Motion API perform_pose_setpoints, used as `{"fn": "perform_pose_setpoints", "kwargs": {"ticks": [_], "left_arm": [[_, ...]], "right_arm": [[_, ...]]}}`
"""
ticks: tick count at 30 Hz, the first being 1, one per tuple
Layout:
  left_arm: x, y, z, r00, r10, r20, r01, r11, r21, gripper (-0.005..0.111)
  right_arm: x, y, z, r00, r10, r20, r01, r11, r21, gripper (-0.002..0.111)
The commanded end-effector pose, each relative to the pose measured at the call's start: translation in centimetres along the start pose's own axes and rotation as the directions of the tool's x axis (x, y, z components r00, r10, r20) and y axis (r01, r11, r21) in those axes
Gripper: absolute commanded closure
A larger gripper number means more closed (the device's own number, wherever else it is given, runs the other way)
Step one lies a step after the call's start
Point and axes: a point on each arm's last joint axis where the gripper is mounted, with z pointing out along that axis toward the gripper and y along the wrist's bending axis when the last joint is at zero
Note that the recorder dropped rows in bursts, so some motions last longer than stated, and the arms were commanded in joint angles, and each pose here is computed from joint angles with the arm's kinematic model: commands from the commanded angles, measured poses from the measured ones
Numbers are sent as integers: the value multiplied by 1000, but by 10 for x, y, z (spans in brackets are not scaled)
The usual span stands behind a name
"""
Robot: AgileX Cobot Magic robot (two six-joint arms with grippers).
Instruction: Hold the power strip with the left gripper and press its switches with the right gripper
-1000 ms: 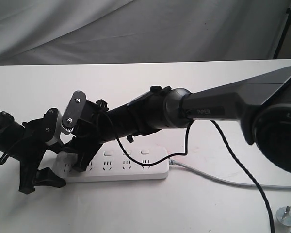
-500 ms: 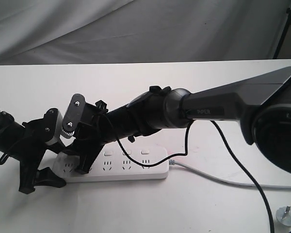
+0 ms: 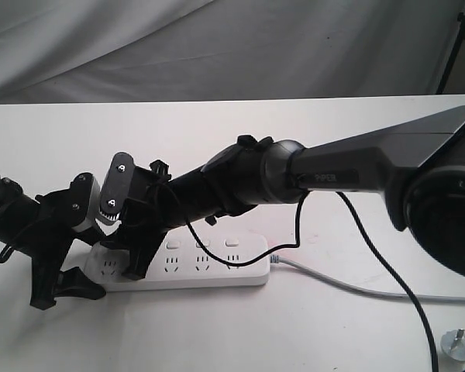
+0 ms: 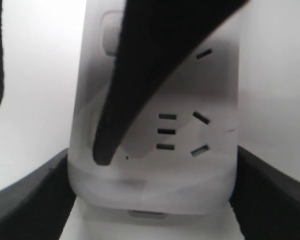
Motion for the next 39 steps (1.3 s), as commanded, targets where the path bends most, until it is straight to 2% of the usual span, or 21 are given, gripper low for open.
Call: {"fn": "perform_pose_setpoints", "kwargs": {"ticks": [1, 14, 32, 39], "left_arm": [[-1, 1, 1, 1000, 2, 0, -2, 1000, -7, 40], [-1, 1, 1, 1000, 2, 0, -2, 1000, -7, 40], [-1, 1, 1, 1000, 2, 0, -2, 1000, -7, 40], [-1, 1, 1, 1000, 2, 0, -2, 1000, -7, 40]], "right_arm": [[4, -2, 0, 999, -37, -35, 38, 999, 20, 63], [14, 6, 6, 995, -68, -71, 64, 997, -49, 63], [31, 13, 20, 991, -39, -125, 33, 998, -53, 63], [26, 11, 17, 993, -33, -116, 28, 999, -46, 63]]}}
